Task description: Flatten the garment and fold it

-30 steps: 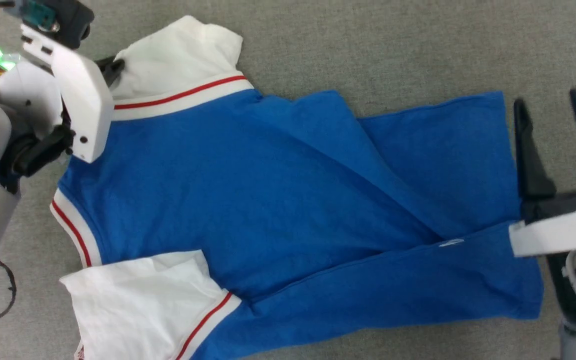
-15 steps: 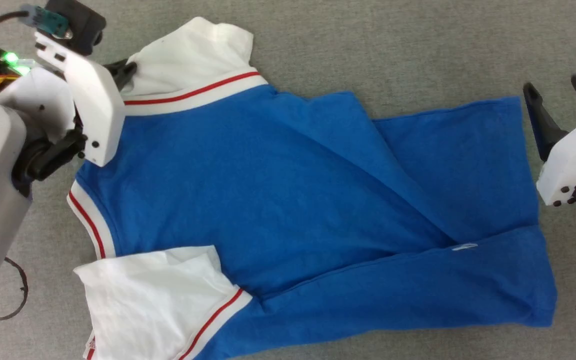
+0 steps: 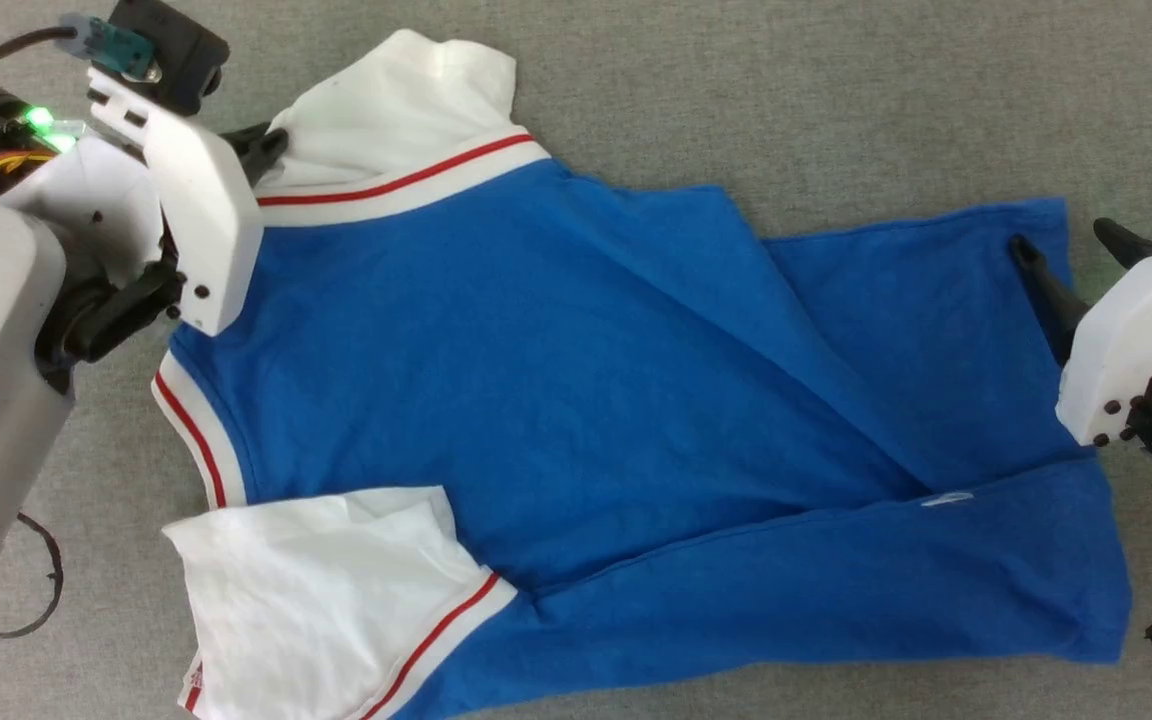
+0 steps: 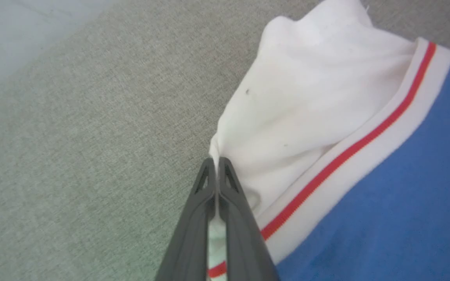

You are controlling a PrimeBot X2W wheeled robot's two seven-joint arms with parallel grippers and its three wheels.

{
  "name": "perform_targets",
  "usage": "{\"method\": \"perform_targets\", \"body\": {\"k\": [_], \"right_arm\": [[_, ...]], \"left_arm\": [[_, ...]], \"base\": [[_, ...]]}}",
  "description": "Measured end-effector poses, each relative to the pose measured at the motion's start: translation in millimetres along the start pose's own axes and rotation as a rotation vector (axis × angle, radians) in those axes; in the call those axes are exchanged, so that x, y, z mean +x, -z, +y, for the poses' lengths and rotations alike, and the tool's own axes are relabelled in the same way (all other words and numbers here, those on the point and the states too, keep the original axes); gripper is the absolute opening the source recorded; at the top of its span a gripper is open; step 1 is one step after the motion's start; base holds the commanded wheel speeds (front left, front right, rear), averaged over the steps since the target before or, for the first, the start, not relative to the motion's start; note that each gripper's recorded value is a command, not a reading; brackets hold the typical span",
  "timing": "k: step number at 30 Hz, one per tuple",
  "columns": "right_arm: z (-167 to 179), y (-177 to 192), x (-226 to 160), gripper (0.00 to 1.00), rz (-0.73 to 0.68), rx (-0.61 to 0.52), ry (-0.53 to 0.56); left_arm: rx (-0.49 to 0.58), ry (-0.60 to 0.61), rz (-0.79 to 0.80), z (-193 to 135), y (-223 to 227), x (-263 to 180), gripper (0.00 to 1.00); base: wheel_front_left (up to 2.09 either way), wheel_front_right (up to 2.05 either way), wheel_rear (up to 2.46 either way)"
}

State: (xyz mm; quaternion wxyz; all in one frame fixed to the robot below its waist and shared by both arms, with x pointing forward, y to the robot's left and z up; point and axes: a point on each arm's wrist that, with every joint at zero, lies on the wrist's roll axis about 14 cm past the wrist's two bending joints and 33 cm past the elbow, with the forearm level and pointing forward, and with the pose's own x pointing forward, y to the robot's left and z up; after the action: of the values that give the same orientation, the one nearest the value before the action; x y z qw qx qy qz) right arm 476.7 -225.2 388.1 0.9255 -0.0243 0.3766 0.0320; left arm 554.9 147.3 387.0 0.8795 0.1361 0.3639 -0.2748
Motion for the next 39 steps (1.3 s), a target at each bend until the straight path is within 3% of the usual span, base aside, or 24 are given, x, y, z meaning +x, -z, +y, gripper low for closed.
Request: {"method": "perform_targets", "body": {"k": [6,8,9,11,22,31,39], "right_arm": [[0.9,4.9,7.4,1.0,0.019,0.019,-0.013],[1.3,4.6,10.8,0.67,0.021,0.024,-0.016],[1.3,3.9,12.7,0.42,0.021,0.026,-0.017],[1.9,3.1,15.7,0.0,0.022,0.027,-0.02],[-6.7,-13.4,12.8,0.0,-0.083,0.028,0.006],[-17.7,-27.9,-14.6,0.0,-0.185,0.04,0.033],[-18.1,-30.3,-44.0,0.0,-0.263,0.073,0.027]], "left_arm": [[-0.005,0.004,0.003,1.1,1.3,2.6,0.0],[-0.006,0.004,0.002,2.0,1.3,3.9,0.0],[-0.009,0.005,0.002,2.1,1.9,4.6,0.0],[-0.014,0.008,-0.007,2.5,1.2,5.7,0.0],[0.026,-0.034,-0.218,10.7,-33.7,-4.2,0.0],[0.029,-0.086,-0.43,13.3,-62.3,-45.9,0.0],[0.023,-0.094,-0.571,-6.1,-67.6,-95.1,0.0]], "base": [[0.0,0.0,0.0],[0.0,0.0,0.0],[0.0,0.0,0.0],[0.0,0.0,0.0],[0.0,0.0,0.0],[0.0,0.0,0.0],[0.0,0.0,0.0]]}}
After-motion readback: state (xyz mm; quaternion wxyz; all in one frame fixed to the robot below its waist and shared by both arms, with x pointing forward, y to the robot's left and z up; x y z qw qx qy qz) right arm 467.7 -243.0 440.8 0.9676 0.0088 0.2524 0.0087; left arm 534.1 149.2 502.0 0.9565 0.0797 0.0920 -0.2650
